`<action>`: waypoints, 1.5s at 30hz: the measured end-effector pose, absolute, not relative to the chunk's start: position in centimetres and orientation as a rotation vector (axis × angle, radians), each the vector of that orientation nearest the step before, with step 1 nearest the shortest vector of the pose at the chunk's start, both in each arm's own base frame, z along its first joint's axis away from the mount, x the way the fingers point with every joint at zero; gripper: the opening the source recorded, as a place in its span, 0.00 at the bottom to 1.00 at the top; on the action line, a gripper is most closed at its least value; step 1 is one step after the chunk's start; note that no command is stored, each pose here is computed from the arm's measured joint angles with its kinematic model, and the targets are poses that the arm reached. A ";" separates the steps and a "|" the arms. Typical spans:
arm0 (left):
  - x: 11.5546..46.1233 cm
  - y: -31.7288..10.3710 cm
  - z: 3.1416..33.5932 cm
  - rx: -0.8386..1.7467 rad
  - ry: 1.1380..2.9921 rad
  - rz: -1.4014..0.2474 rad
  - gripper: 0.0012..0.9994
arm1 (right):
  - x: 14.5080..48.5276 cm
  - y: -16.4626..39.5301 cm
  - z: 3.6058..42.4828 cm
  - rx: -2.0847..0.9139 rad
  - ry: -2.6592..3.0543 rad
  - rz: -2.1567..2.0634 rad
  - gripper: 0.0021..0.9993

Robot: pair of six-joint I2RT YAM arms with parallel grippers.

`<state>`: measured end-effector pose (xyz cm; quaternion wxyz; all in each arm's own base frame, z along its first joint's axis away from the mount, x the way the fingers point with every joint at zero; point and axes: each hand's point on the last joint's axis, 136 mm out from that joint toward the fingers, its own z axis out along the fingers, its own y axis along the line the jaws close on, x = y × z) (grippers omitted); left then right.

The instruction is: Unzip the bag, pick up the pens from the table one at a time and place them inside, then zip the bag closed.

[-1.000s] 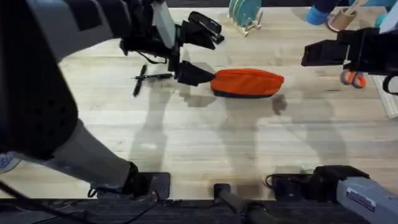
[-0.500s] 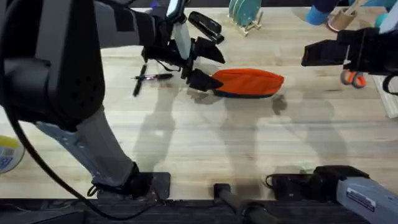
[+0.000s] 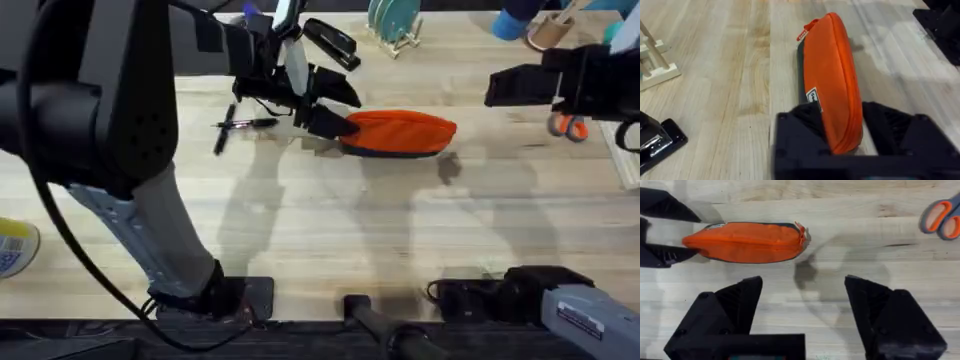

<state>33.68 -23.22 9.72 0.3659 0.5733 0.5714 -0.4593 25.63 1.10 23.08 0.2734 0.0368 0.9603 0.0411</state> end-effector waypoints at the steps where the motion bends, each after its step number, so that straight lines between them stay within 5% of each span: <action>1: 33.7 -23.2 9.7 1.472 1.471 -1.183 0.42 | 25.6 1.1 23.0 0.099 2.586 0.110 1.00; 3: 33.6 -23.2 9.7 1.470 1.473 -1.186 0.11 | 25.5 1.1 23.0 0.099 2.587 0.110 1.00; 5: 33.7 -23.3 9.8 1.471 1.471 -1.185 0.05 | 25.5 1.1 23.0 0.099 2.588 0.110 1.00; 27: 33.6 -23.3 9.8 1.470 1.476 -1.190 0.04 | 25.4 1.2 22.9 0.174 2.594 0.141 1.00; 45: 33.6 -23.2 9.7 1.469 1.476 -1.191 0.04 | 27.0 1.8 23.7 0.357 2.574 0.574 1.00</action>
